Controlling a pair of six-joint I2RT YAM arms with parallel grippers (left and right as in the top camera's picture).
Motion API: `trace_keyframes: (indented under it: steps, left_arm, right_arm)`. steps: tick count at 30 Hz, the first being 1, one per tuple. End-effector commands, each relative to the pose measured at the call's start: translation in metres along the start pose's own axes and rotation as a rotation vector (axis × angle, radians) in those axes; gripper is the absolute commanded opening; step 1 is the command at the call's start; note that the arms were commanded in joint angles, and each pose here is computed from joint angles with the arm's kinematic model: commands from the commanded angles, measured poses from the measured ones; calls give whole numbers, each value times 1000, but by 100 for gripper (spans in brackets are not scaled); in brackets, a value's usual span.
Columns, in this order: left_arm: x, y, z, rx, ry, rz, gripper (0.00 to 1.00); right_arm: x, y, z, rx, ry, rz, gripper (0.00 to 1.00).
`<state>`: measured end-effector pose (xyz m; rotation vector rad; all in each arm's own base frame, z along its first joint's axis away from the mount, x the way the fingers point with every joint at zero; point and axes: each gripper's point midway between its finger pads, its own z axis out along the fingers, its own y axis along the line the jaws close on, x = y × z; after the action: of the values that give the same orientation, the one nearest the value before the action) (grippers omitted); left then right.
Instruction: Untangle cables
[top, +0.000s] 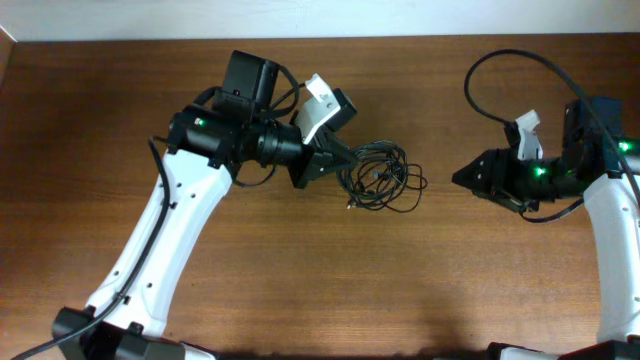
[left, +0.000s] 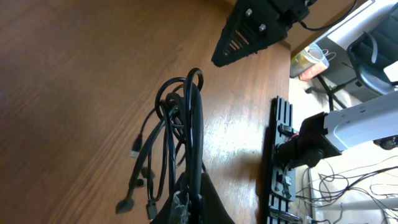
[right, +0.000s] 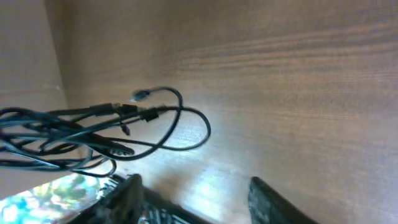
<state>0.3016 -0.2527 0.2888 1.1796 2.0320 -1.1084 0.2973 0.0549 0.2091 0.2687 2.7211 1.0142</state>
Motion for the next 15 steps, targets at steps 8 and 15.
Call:
trace_keyframes:
  steps: [8,15]
  left_arm:
    - [19,-18,32,141,81,92,0]
    - [10,-40,34,258,6,245,0]
  right_arm:
    - [-3,39,1,-187,-21,-279,45]
    - [-8,31,6,-117,-28,-303,53]
